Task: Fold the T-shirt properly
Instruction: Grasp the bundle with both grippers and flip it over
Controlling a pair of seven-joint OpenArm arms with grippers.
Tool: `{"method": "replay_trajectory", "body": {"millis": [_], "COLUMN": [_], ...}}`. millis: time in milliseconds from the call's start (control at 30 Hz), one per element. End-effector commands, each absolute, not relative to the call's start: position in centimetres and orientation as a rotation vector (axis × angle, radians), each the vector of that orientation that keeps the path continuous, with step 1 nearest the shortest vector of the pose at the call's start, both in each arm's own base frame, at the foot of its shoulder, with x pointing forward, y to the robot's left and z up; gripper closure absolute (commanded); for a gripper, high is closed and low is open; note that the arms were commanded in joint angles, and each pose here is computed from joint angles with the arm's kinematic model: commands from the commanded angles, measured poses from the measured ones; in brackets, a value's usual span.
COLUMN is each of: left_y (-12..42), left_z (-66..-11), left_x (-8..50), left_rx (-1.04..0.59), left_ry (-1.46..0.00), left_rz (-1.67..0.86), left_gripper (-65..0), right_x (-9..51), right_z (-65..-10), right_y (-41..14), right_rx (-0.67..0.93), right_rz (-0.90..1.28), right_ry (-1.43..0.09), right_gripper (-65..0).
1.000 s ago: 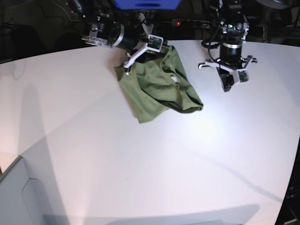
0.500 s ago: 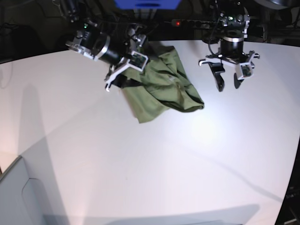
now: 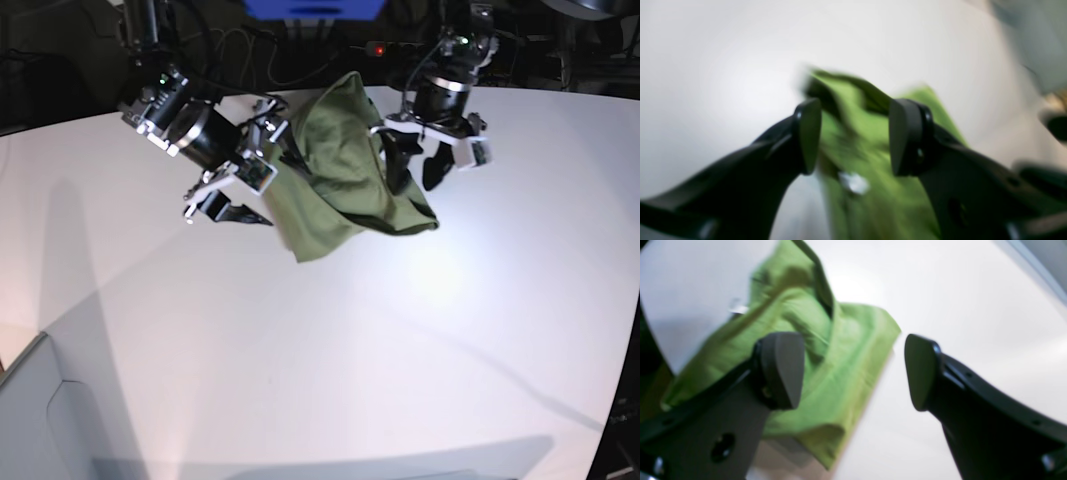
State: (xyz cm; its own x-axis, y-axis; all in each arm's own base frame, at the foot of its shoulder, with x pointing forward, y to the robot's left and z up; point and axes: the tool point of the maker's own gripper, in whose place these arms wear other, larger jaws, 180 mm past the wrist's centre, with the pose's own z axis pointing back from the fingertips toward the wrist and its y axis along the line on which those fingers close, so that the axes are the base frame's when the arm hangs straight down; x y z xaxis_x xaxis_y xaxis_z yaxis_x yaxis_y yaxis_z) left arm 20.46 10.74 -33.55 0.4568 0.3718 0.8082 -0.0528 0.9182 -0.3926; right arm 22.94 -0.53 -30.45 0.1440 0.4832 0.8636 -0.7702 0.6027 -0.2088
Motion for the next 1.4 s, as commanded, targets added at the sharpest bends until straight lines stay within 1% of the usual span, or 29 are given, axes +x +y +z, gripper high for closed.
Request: {"method": "replay_trajectory", "body": {"millis": [0, 100, 200, 367, 467, 567, 767, 800, 833, 867, 933, 967, 1033, 1067, 1100, 1167, 1367], "left_y": [10.7, 10.4, 11.0, 13.5, 14.5, 15.0, 13.4, 13.1, 12.9, 12.8, 12.7, 12.7, 12.7, 12.7, 12.6, 11.9, 8.9], "left_z": [-34.7, -38.1, -40.0, -39.9, -38.8, -39.1, -41.5, -41.8, -41.8, -41.9, -41.9, -42.0, -42.6, -43.0, -43.4, -44.2, -45.1], "left_x": [20.0, 19.4, 18.9, 19.4, 19.6, 19.9, 21.0, 21.1, 21.3, 21.5, 21.9, 22.2, 22.5, 22.6, 22.8, 23.2, 24.8], "left_rx": [-0.327, -0.327, -0.307, -0.255, -0.233, -0.220, -0.264, -0.271, -0.275, -0.280, -0.283, -0.284, -0.284, -0.284, -0.285, -0.299, -0.352], "left_ry": [-1.040, -0.959, -0.916, -0.936, -0.965, -0.965, -0.917, -0.913, -0.913, -0.913, -0.917, -0.917, -0.908, -0.901, -0.893, -0.875, -0.848], "left_rz": [0.280, 0.294, 0.302, 0.334, 0.336, 0.330, 0.313, 0.310, 0.308, 0.307, 0.309, 0.310, 0.314, 0.316, 0.318, 0.306, 0.219], "left_gripper": [-31.7, -31.7, -31.7, -31.5, -31.4, -31.4, -31.2, -31.0, -29.7, -27.1, -20.0, -15.4, -5.5, -1.5, 0.0, 0.0, 0.0], "right_x": [23.2, 23.7, 23.7, 23.7, 23.7, 23.8, 24.4, 24.6, 24.6, 24.6, 25.0, 25.0, 25.1, 25.1, 25.2, 25.0, 25.7], "right_z": [-29.4, -29.7, -30.3, -31.1, -31.3, -31.2, -30.8, -30.7, -30.8, -30.8, -30.8, -30.9, -31.2, -31.3, -31.3, -31.4, -31.3], "right_y": [-0.1, -0.2, -0.3, -0.3, -0.4, -0.3, -0.3, -0.3, -0.4, -0.4, -0.6, -0.7, -0.9, -1.0, -1.0, -1.0, -2.9], "right_rx": [0.342, 0.336, 0.340, 0.346, 0.347, 0.347, 0.339, 0.336, 0.336, 0.333, 0.319, 0.311, 0.296, 0.291, 0.290, 0.292, 0.246], "right_rz": [0.929, 0.933, 0.928, 0.922, 0.921, 0.921, 0.925, 0.927, 0.927, 0.928, 0.932, 0.933, 0.936, 0.937, 0.938, 0.938, 0.892], "right_ry": [-1.141, -1.137, -1.120, -1.097, -1.092, -1.094, -1.110, -1.115, -1.112, -1.109, -1.105, -1.094, -1.076, -1.070, -1.070, -1.066, -1.070], "right_gripper": [-45.3, -45.4, -45.4, -45.4, -45.3, -45.3, -44.0, -41.6, -37.5, -31.4, -17.9, -10.9, -0.2, 0.0, -0.1, -1.3, -0.5]}}
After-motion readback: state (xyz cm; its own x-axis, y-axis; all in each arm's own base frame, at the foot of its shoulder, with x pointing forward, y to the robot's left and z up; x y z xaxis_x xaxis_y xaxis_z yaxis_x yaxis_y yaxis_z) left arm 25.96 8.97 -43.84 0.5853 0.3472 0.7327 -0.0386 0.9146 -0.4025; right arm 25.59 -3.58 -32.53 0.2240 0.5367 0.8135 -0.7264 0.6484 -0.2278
